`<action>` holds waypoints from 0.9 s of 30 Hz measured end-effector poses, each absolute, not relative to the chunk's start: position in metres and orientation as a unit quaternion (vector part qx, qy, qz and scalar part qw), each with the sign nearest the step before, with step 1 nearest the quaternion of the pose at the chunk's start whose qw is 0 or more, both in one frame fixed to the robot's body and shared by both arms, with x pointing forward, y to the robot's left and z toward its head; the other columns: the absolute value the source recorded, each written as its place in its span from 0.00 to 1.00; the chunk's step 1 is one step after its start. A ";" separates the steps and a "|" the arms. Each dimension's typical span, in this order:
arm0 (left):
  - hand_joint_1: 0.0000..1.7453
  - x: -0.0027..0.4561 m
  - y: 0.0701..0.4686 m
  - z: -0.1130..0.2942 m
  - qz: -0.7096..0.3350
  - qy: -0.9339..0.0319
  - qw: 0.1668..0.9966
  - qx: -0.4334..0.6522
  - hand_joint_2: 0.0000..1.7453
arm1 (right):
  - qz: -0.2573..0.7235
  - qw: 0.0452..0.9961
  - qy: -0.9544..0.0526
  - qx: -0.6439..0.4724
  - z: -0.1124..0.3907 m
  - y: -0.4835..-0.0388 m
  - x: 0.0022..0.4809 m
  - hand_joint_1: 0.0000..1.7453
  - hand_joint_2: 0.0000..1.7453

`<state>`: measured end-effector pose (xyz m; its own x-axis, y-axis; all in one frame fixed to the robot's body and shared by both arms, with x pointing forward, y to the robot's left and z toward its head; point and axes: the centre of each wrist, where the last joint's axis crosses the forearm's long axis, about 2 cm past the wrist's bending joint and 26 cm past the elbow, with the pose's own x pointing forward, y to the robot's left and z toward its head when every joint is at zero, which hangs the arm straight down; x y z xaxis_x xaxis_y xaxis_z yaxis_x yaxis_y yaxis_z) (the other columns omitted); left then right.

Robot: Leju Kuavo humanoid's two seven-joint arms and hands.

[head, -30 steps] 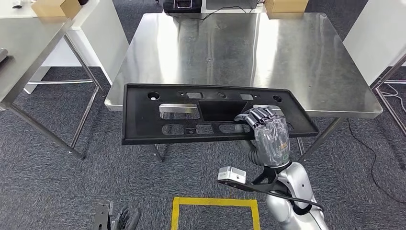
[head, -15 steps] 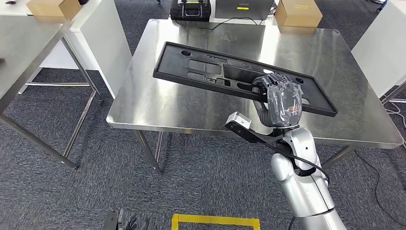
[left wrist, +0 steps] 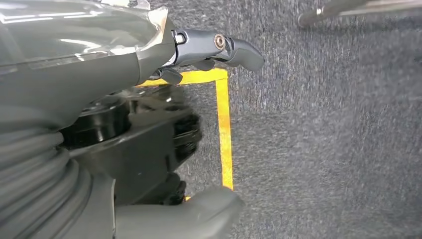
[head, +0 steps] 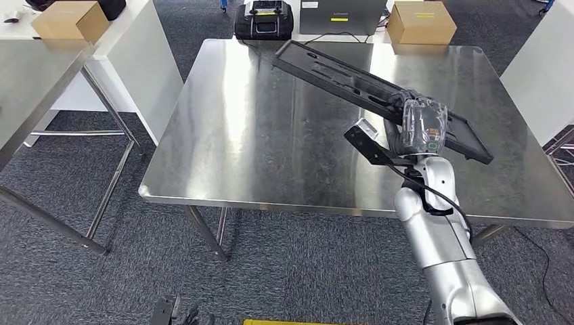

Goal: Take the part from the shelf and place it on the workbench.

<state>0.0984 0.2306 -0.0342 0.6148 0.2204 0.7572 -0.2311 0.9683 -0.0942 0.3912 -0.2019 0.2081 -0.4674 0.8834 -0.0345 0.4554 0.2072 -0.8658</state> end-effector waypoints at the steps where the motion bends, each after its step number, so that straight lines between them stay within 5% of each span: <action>1: 0.00 0.099 0.231 -0.035 0.121 -0.420 0.899 0.004 1.00 | 0.435 0.260 -0.725 -0.466 0.204 -0.210 0.400 1.00 1.00; 16: 0.00 0.109 0.209 -0.032 0.112 -0.427 0.897 0.022 1.00 | 0.431 0.429 -0.589 -0.532 0.166 -0.283 0.437 1.00 1.00; 27: 0.00 0.114 0.204 -0.030 0.119 -0.425 0.897 0.024 1.00 | 0.451 0.492 -0.537 -0.516 0.151 -0.297 0.436 1.00 1.00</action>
